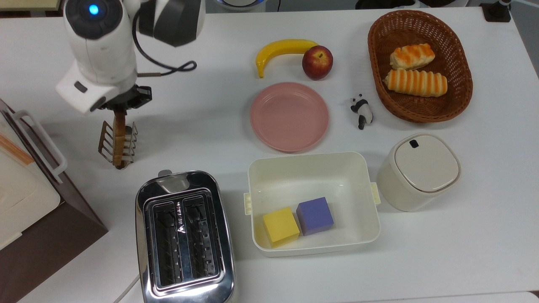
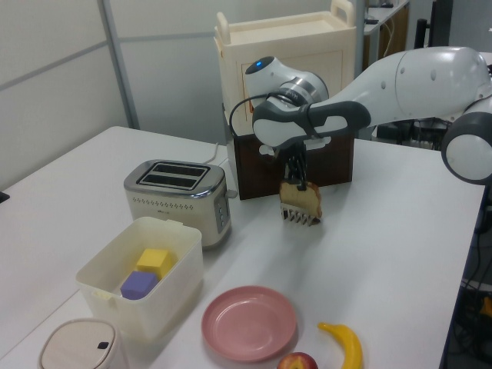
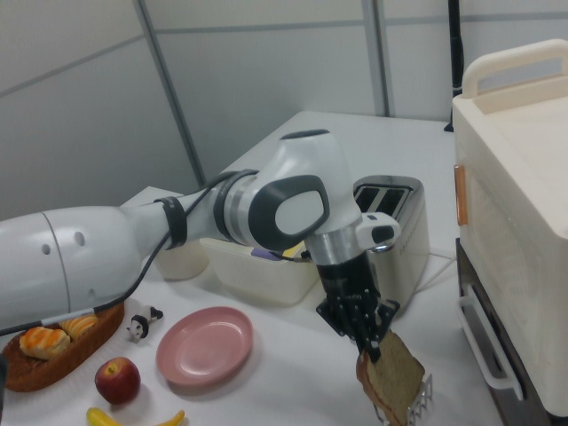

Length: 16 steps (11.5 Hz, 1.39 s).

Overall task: Put the bread in the toaster
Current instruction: 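Lift the bread slice out of the rack and carry it over the toaster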

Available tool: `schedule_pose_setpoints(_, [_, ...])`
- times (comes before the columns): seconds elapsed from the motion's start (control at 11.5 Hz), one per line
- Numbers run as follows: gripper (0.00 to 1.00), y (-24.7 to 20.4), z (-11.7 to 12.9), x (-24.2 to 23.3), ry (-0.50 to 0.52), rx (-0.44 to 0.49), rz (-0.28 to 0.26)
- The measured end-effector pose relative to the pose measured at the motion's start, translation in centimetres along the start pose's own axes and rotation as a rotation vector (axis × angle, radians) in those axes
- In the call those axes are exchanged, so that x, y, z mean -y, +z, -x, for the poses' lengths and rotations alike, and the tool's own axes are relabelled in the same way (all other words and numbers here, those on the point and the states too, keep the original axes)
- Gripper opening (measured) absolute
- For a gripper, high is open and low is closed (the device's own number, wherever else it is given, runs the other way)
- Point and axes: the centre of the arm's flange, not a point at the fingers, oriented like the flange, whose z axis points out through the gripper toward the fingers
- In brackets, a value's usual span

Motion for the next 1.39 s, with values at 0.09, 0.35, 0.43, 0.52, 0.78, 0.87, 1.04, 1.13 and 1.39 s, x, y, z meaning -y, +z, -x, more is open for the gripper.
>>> schedule_pose_setpoints(0.09, [0.13,-1.3,0.3,-0.3,0.006,-0.021,0.007])
schedule_pose_setpoints(0.35, [0.10,-5.9,1.6,-1.2,0.027,-0.092,0.030])
schedule_pose_setpoints(0.43, [0.10,-7.2,2.0,-1.5,0.044,-0.113,0.036])
schedule_pose_setpoints(0.52, [0.10,-8.6,2.2,-1.6,0.073,-0.143,0.030])
schedule_pose_setpoints(0.78, [0.10,-11.6,2.0,-0.9,0.123,-0.251,-0.092])
schedule_pose_setpoints(0.87, [0.10,-12.4,1.7,-0.8,0.128,-0.292,-0.103])
schedule_pose_setpoints(1.04, [0.10,-14.2,0.5,0.0,0.121,-0.409,-0.098])
schedule_pose_setpoints(1.13, [0.10,-15.3,-0.3,0.8,0.119,-0.487,-0.102])
schedule_pose_setpoints(1.39, [0.10,-18.0,-1.7,2.2,0.168,-0.687,-0.193])
